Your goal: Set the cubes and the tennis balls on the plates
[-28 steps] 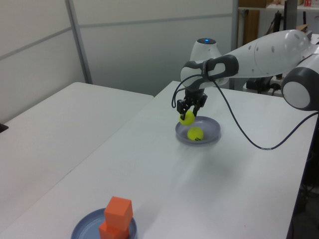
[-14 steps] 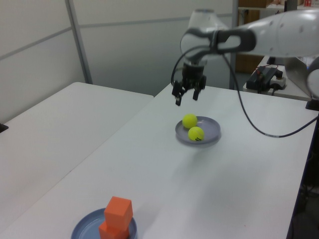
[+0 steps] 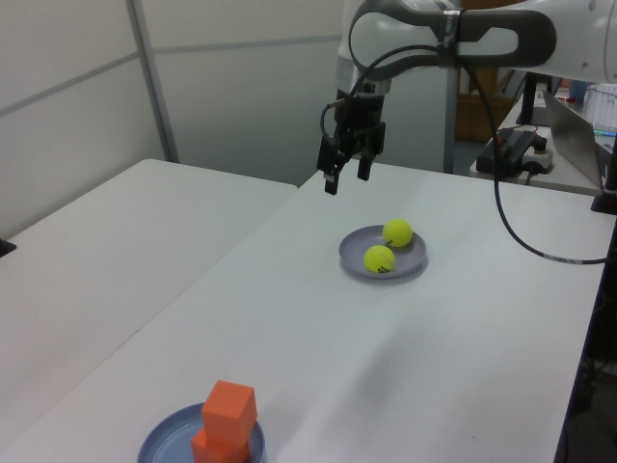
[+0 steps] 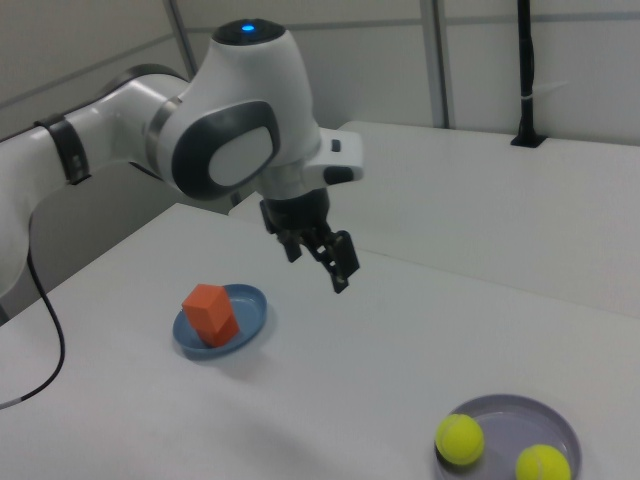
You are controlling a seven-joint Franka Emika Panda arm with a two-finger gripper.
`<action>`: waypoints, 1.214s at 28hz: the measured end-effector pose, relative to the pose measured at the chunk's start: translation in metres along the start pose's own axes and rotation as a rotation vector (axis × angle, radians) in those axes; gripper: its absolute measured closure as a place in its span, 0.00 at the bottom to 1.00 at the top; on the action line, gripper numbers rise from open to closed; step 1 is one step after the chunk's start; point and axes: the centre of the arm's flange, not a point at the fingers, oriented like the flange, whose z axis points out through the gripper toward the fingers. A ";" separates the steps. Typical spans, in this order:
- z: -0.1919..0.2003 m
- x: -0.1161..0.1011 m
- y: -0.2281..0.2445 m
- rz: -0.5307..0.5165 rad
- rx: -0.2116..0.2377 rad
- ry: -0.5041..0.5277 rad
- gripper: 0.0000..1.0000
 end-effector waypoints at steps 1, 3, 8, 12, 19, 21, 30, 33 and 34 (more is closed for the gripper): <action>0.001 -0.002 -0.005 -0.007 -0.004 -0.010 0.00; 0.002 -0.007 -0.016 -0.014 -0.015 -0.024 0.00; 0.004 -0.011 -0.028 -0.025 -0.037 -0.030 0.00; 0.004 -0.011 -0.030 -0.026 -0.040 -0.029 0.00; 0.004 -0.011 -0.030 -0.026 -0.040 -0.029 0.00; 0.003 -0.011 -0.031 -0.026 -0.039 -0.029 0.00; 0.000 -0.012 -0.031 -0.023 -0.039 -0.024 0.00; 0.000 -0.012 -0.031 -0.021 -0.039 -0.023 0.00; -0.001 -0.013 -0.031 -0.021 -0.038 -0.022 0.00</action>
